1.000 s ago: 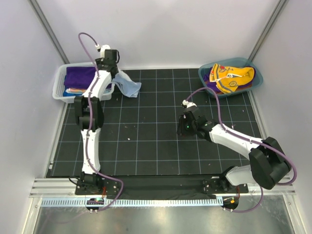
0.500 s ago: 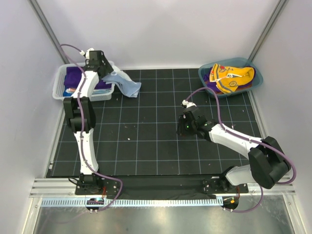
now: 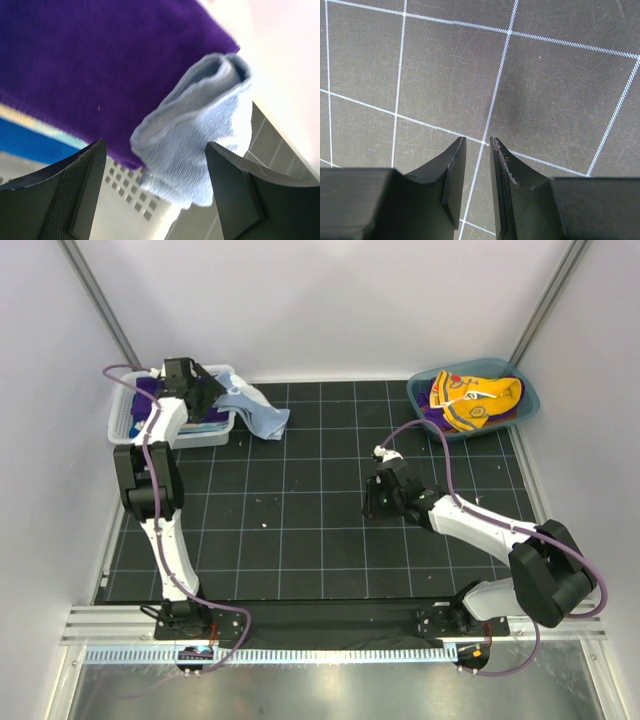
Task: Fold and stack the towels
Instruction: Neatly place the folded towel into the bin
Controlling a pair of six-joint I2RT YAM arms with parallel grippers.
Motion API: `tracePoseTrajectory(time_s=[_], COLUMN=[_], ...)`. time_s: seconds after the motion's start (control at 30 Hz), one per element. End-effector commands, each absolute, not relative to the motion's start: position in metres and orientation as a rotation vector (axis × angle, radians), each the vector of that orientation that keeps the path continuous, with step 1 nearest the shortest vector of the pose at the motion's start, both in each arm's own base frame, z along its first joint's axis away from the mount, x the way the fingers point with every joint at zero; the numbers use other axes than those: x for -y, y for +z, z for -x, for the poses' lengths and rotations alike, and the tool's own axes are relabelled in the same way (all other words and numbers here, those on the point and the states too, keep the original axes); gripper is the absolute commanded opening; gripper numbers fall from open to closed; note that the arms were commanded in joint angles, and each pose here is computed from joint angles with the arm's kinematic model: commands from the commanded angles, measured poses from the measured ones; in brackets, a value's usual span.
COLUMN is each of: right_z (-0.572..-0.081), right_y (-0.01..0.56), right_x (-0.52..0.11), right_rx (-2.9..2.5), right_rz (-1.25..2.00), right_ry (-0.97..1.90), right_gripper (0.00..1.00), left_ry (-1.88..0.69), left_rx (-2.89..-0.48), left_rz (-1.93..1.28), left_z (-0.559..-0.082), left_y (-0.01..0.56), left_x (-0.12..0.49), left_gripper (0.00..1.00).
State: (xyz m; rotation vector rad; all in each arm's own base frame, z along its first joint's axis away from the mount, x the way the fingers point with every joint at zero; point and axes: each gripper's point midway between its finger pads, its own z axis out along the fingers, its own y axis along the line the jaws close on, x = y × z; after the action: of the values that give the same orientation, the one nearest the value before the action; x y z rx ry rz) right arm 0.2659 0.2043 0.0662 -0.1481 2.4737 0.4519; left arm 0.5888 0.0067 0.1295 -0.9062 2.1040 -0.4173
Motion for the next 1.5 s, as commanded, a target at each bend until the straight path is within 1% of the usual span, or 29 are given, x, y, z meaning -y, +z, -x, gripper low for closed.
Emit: tracePoseTrajectory(time_s=[0.0, 0.03, 0.07, 0.27, 0.53, 0.67, 0.77, 1.07, 1.3, 1.47], right_z=[-0.274, -0.274, -0.274, -0.273, -0.273, -0.273, -0.273, -0.273, -0.273, -0.273], right_y=[0.075, 0.075, 0.075, 0.073, 0.072, 0.071, 0.071, 0.071, 0.07, 0.069], right_x=[-0.206, -0.206, -0.206, -0.205, -0.206, -0.206, -0.207, -0.206, -0.206, -0.205], right_rx=[-2.423, -2.423, -2.423, -2.426, -2.423, -2.425, -2.424, -2.426, -2.426, -2.429], right_rz=[0.139, 0.14, 0.14, 0.14, 0.14, 0.139, 0.142, 0.14, 0.138, 0.136], right_ry=[0.464, 0.465, 0.466, 0.462, 0.465, 0.467, 0.47, 0.469, 0.465, 0.46], right_gripper=[0.33, 0.33, 0.33, 0.33, 0.33, 0.33, 0.33, 0.33, 0.33, 0.33], left_ry=[-0.561, -0.574, -0.591, -0.654, -0.7, -0.704, -0.724, -0.782, -0.794, -0.809], left_rx=[-1.97, -1.984, -1.949, -1.929, -1.862, -1.859, -1.859, -1.876, -1.887, -1.885], left_rz=[0.919, 0.932, 0.923, 0.94, 0.948, 0.948, 0.942, 0.936, 0.952, 0.959], left_z=[-0.594, -0.59, -0.592, -0.592, -0.594, -0.595, -0.595, -0.586, -0.583, -0.584], left_y=[0.181, 0.173, 0.18, 0.176, 0.182, 0.182, 0.183, 0.189, 0.183, 0.178], left_x=[0.001, 0.005, 0.004, 0.011, 0.012, 0.013, 0.013, 0.023, 0.024, 0.025], left_gripper=[0.84, 0.84, 0.84, 0.83, 0.78, 0.73, 0.71, 0.7, 0.7, 0.66])
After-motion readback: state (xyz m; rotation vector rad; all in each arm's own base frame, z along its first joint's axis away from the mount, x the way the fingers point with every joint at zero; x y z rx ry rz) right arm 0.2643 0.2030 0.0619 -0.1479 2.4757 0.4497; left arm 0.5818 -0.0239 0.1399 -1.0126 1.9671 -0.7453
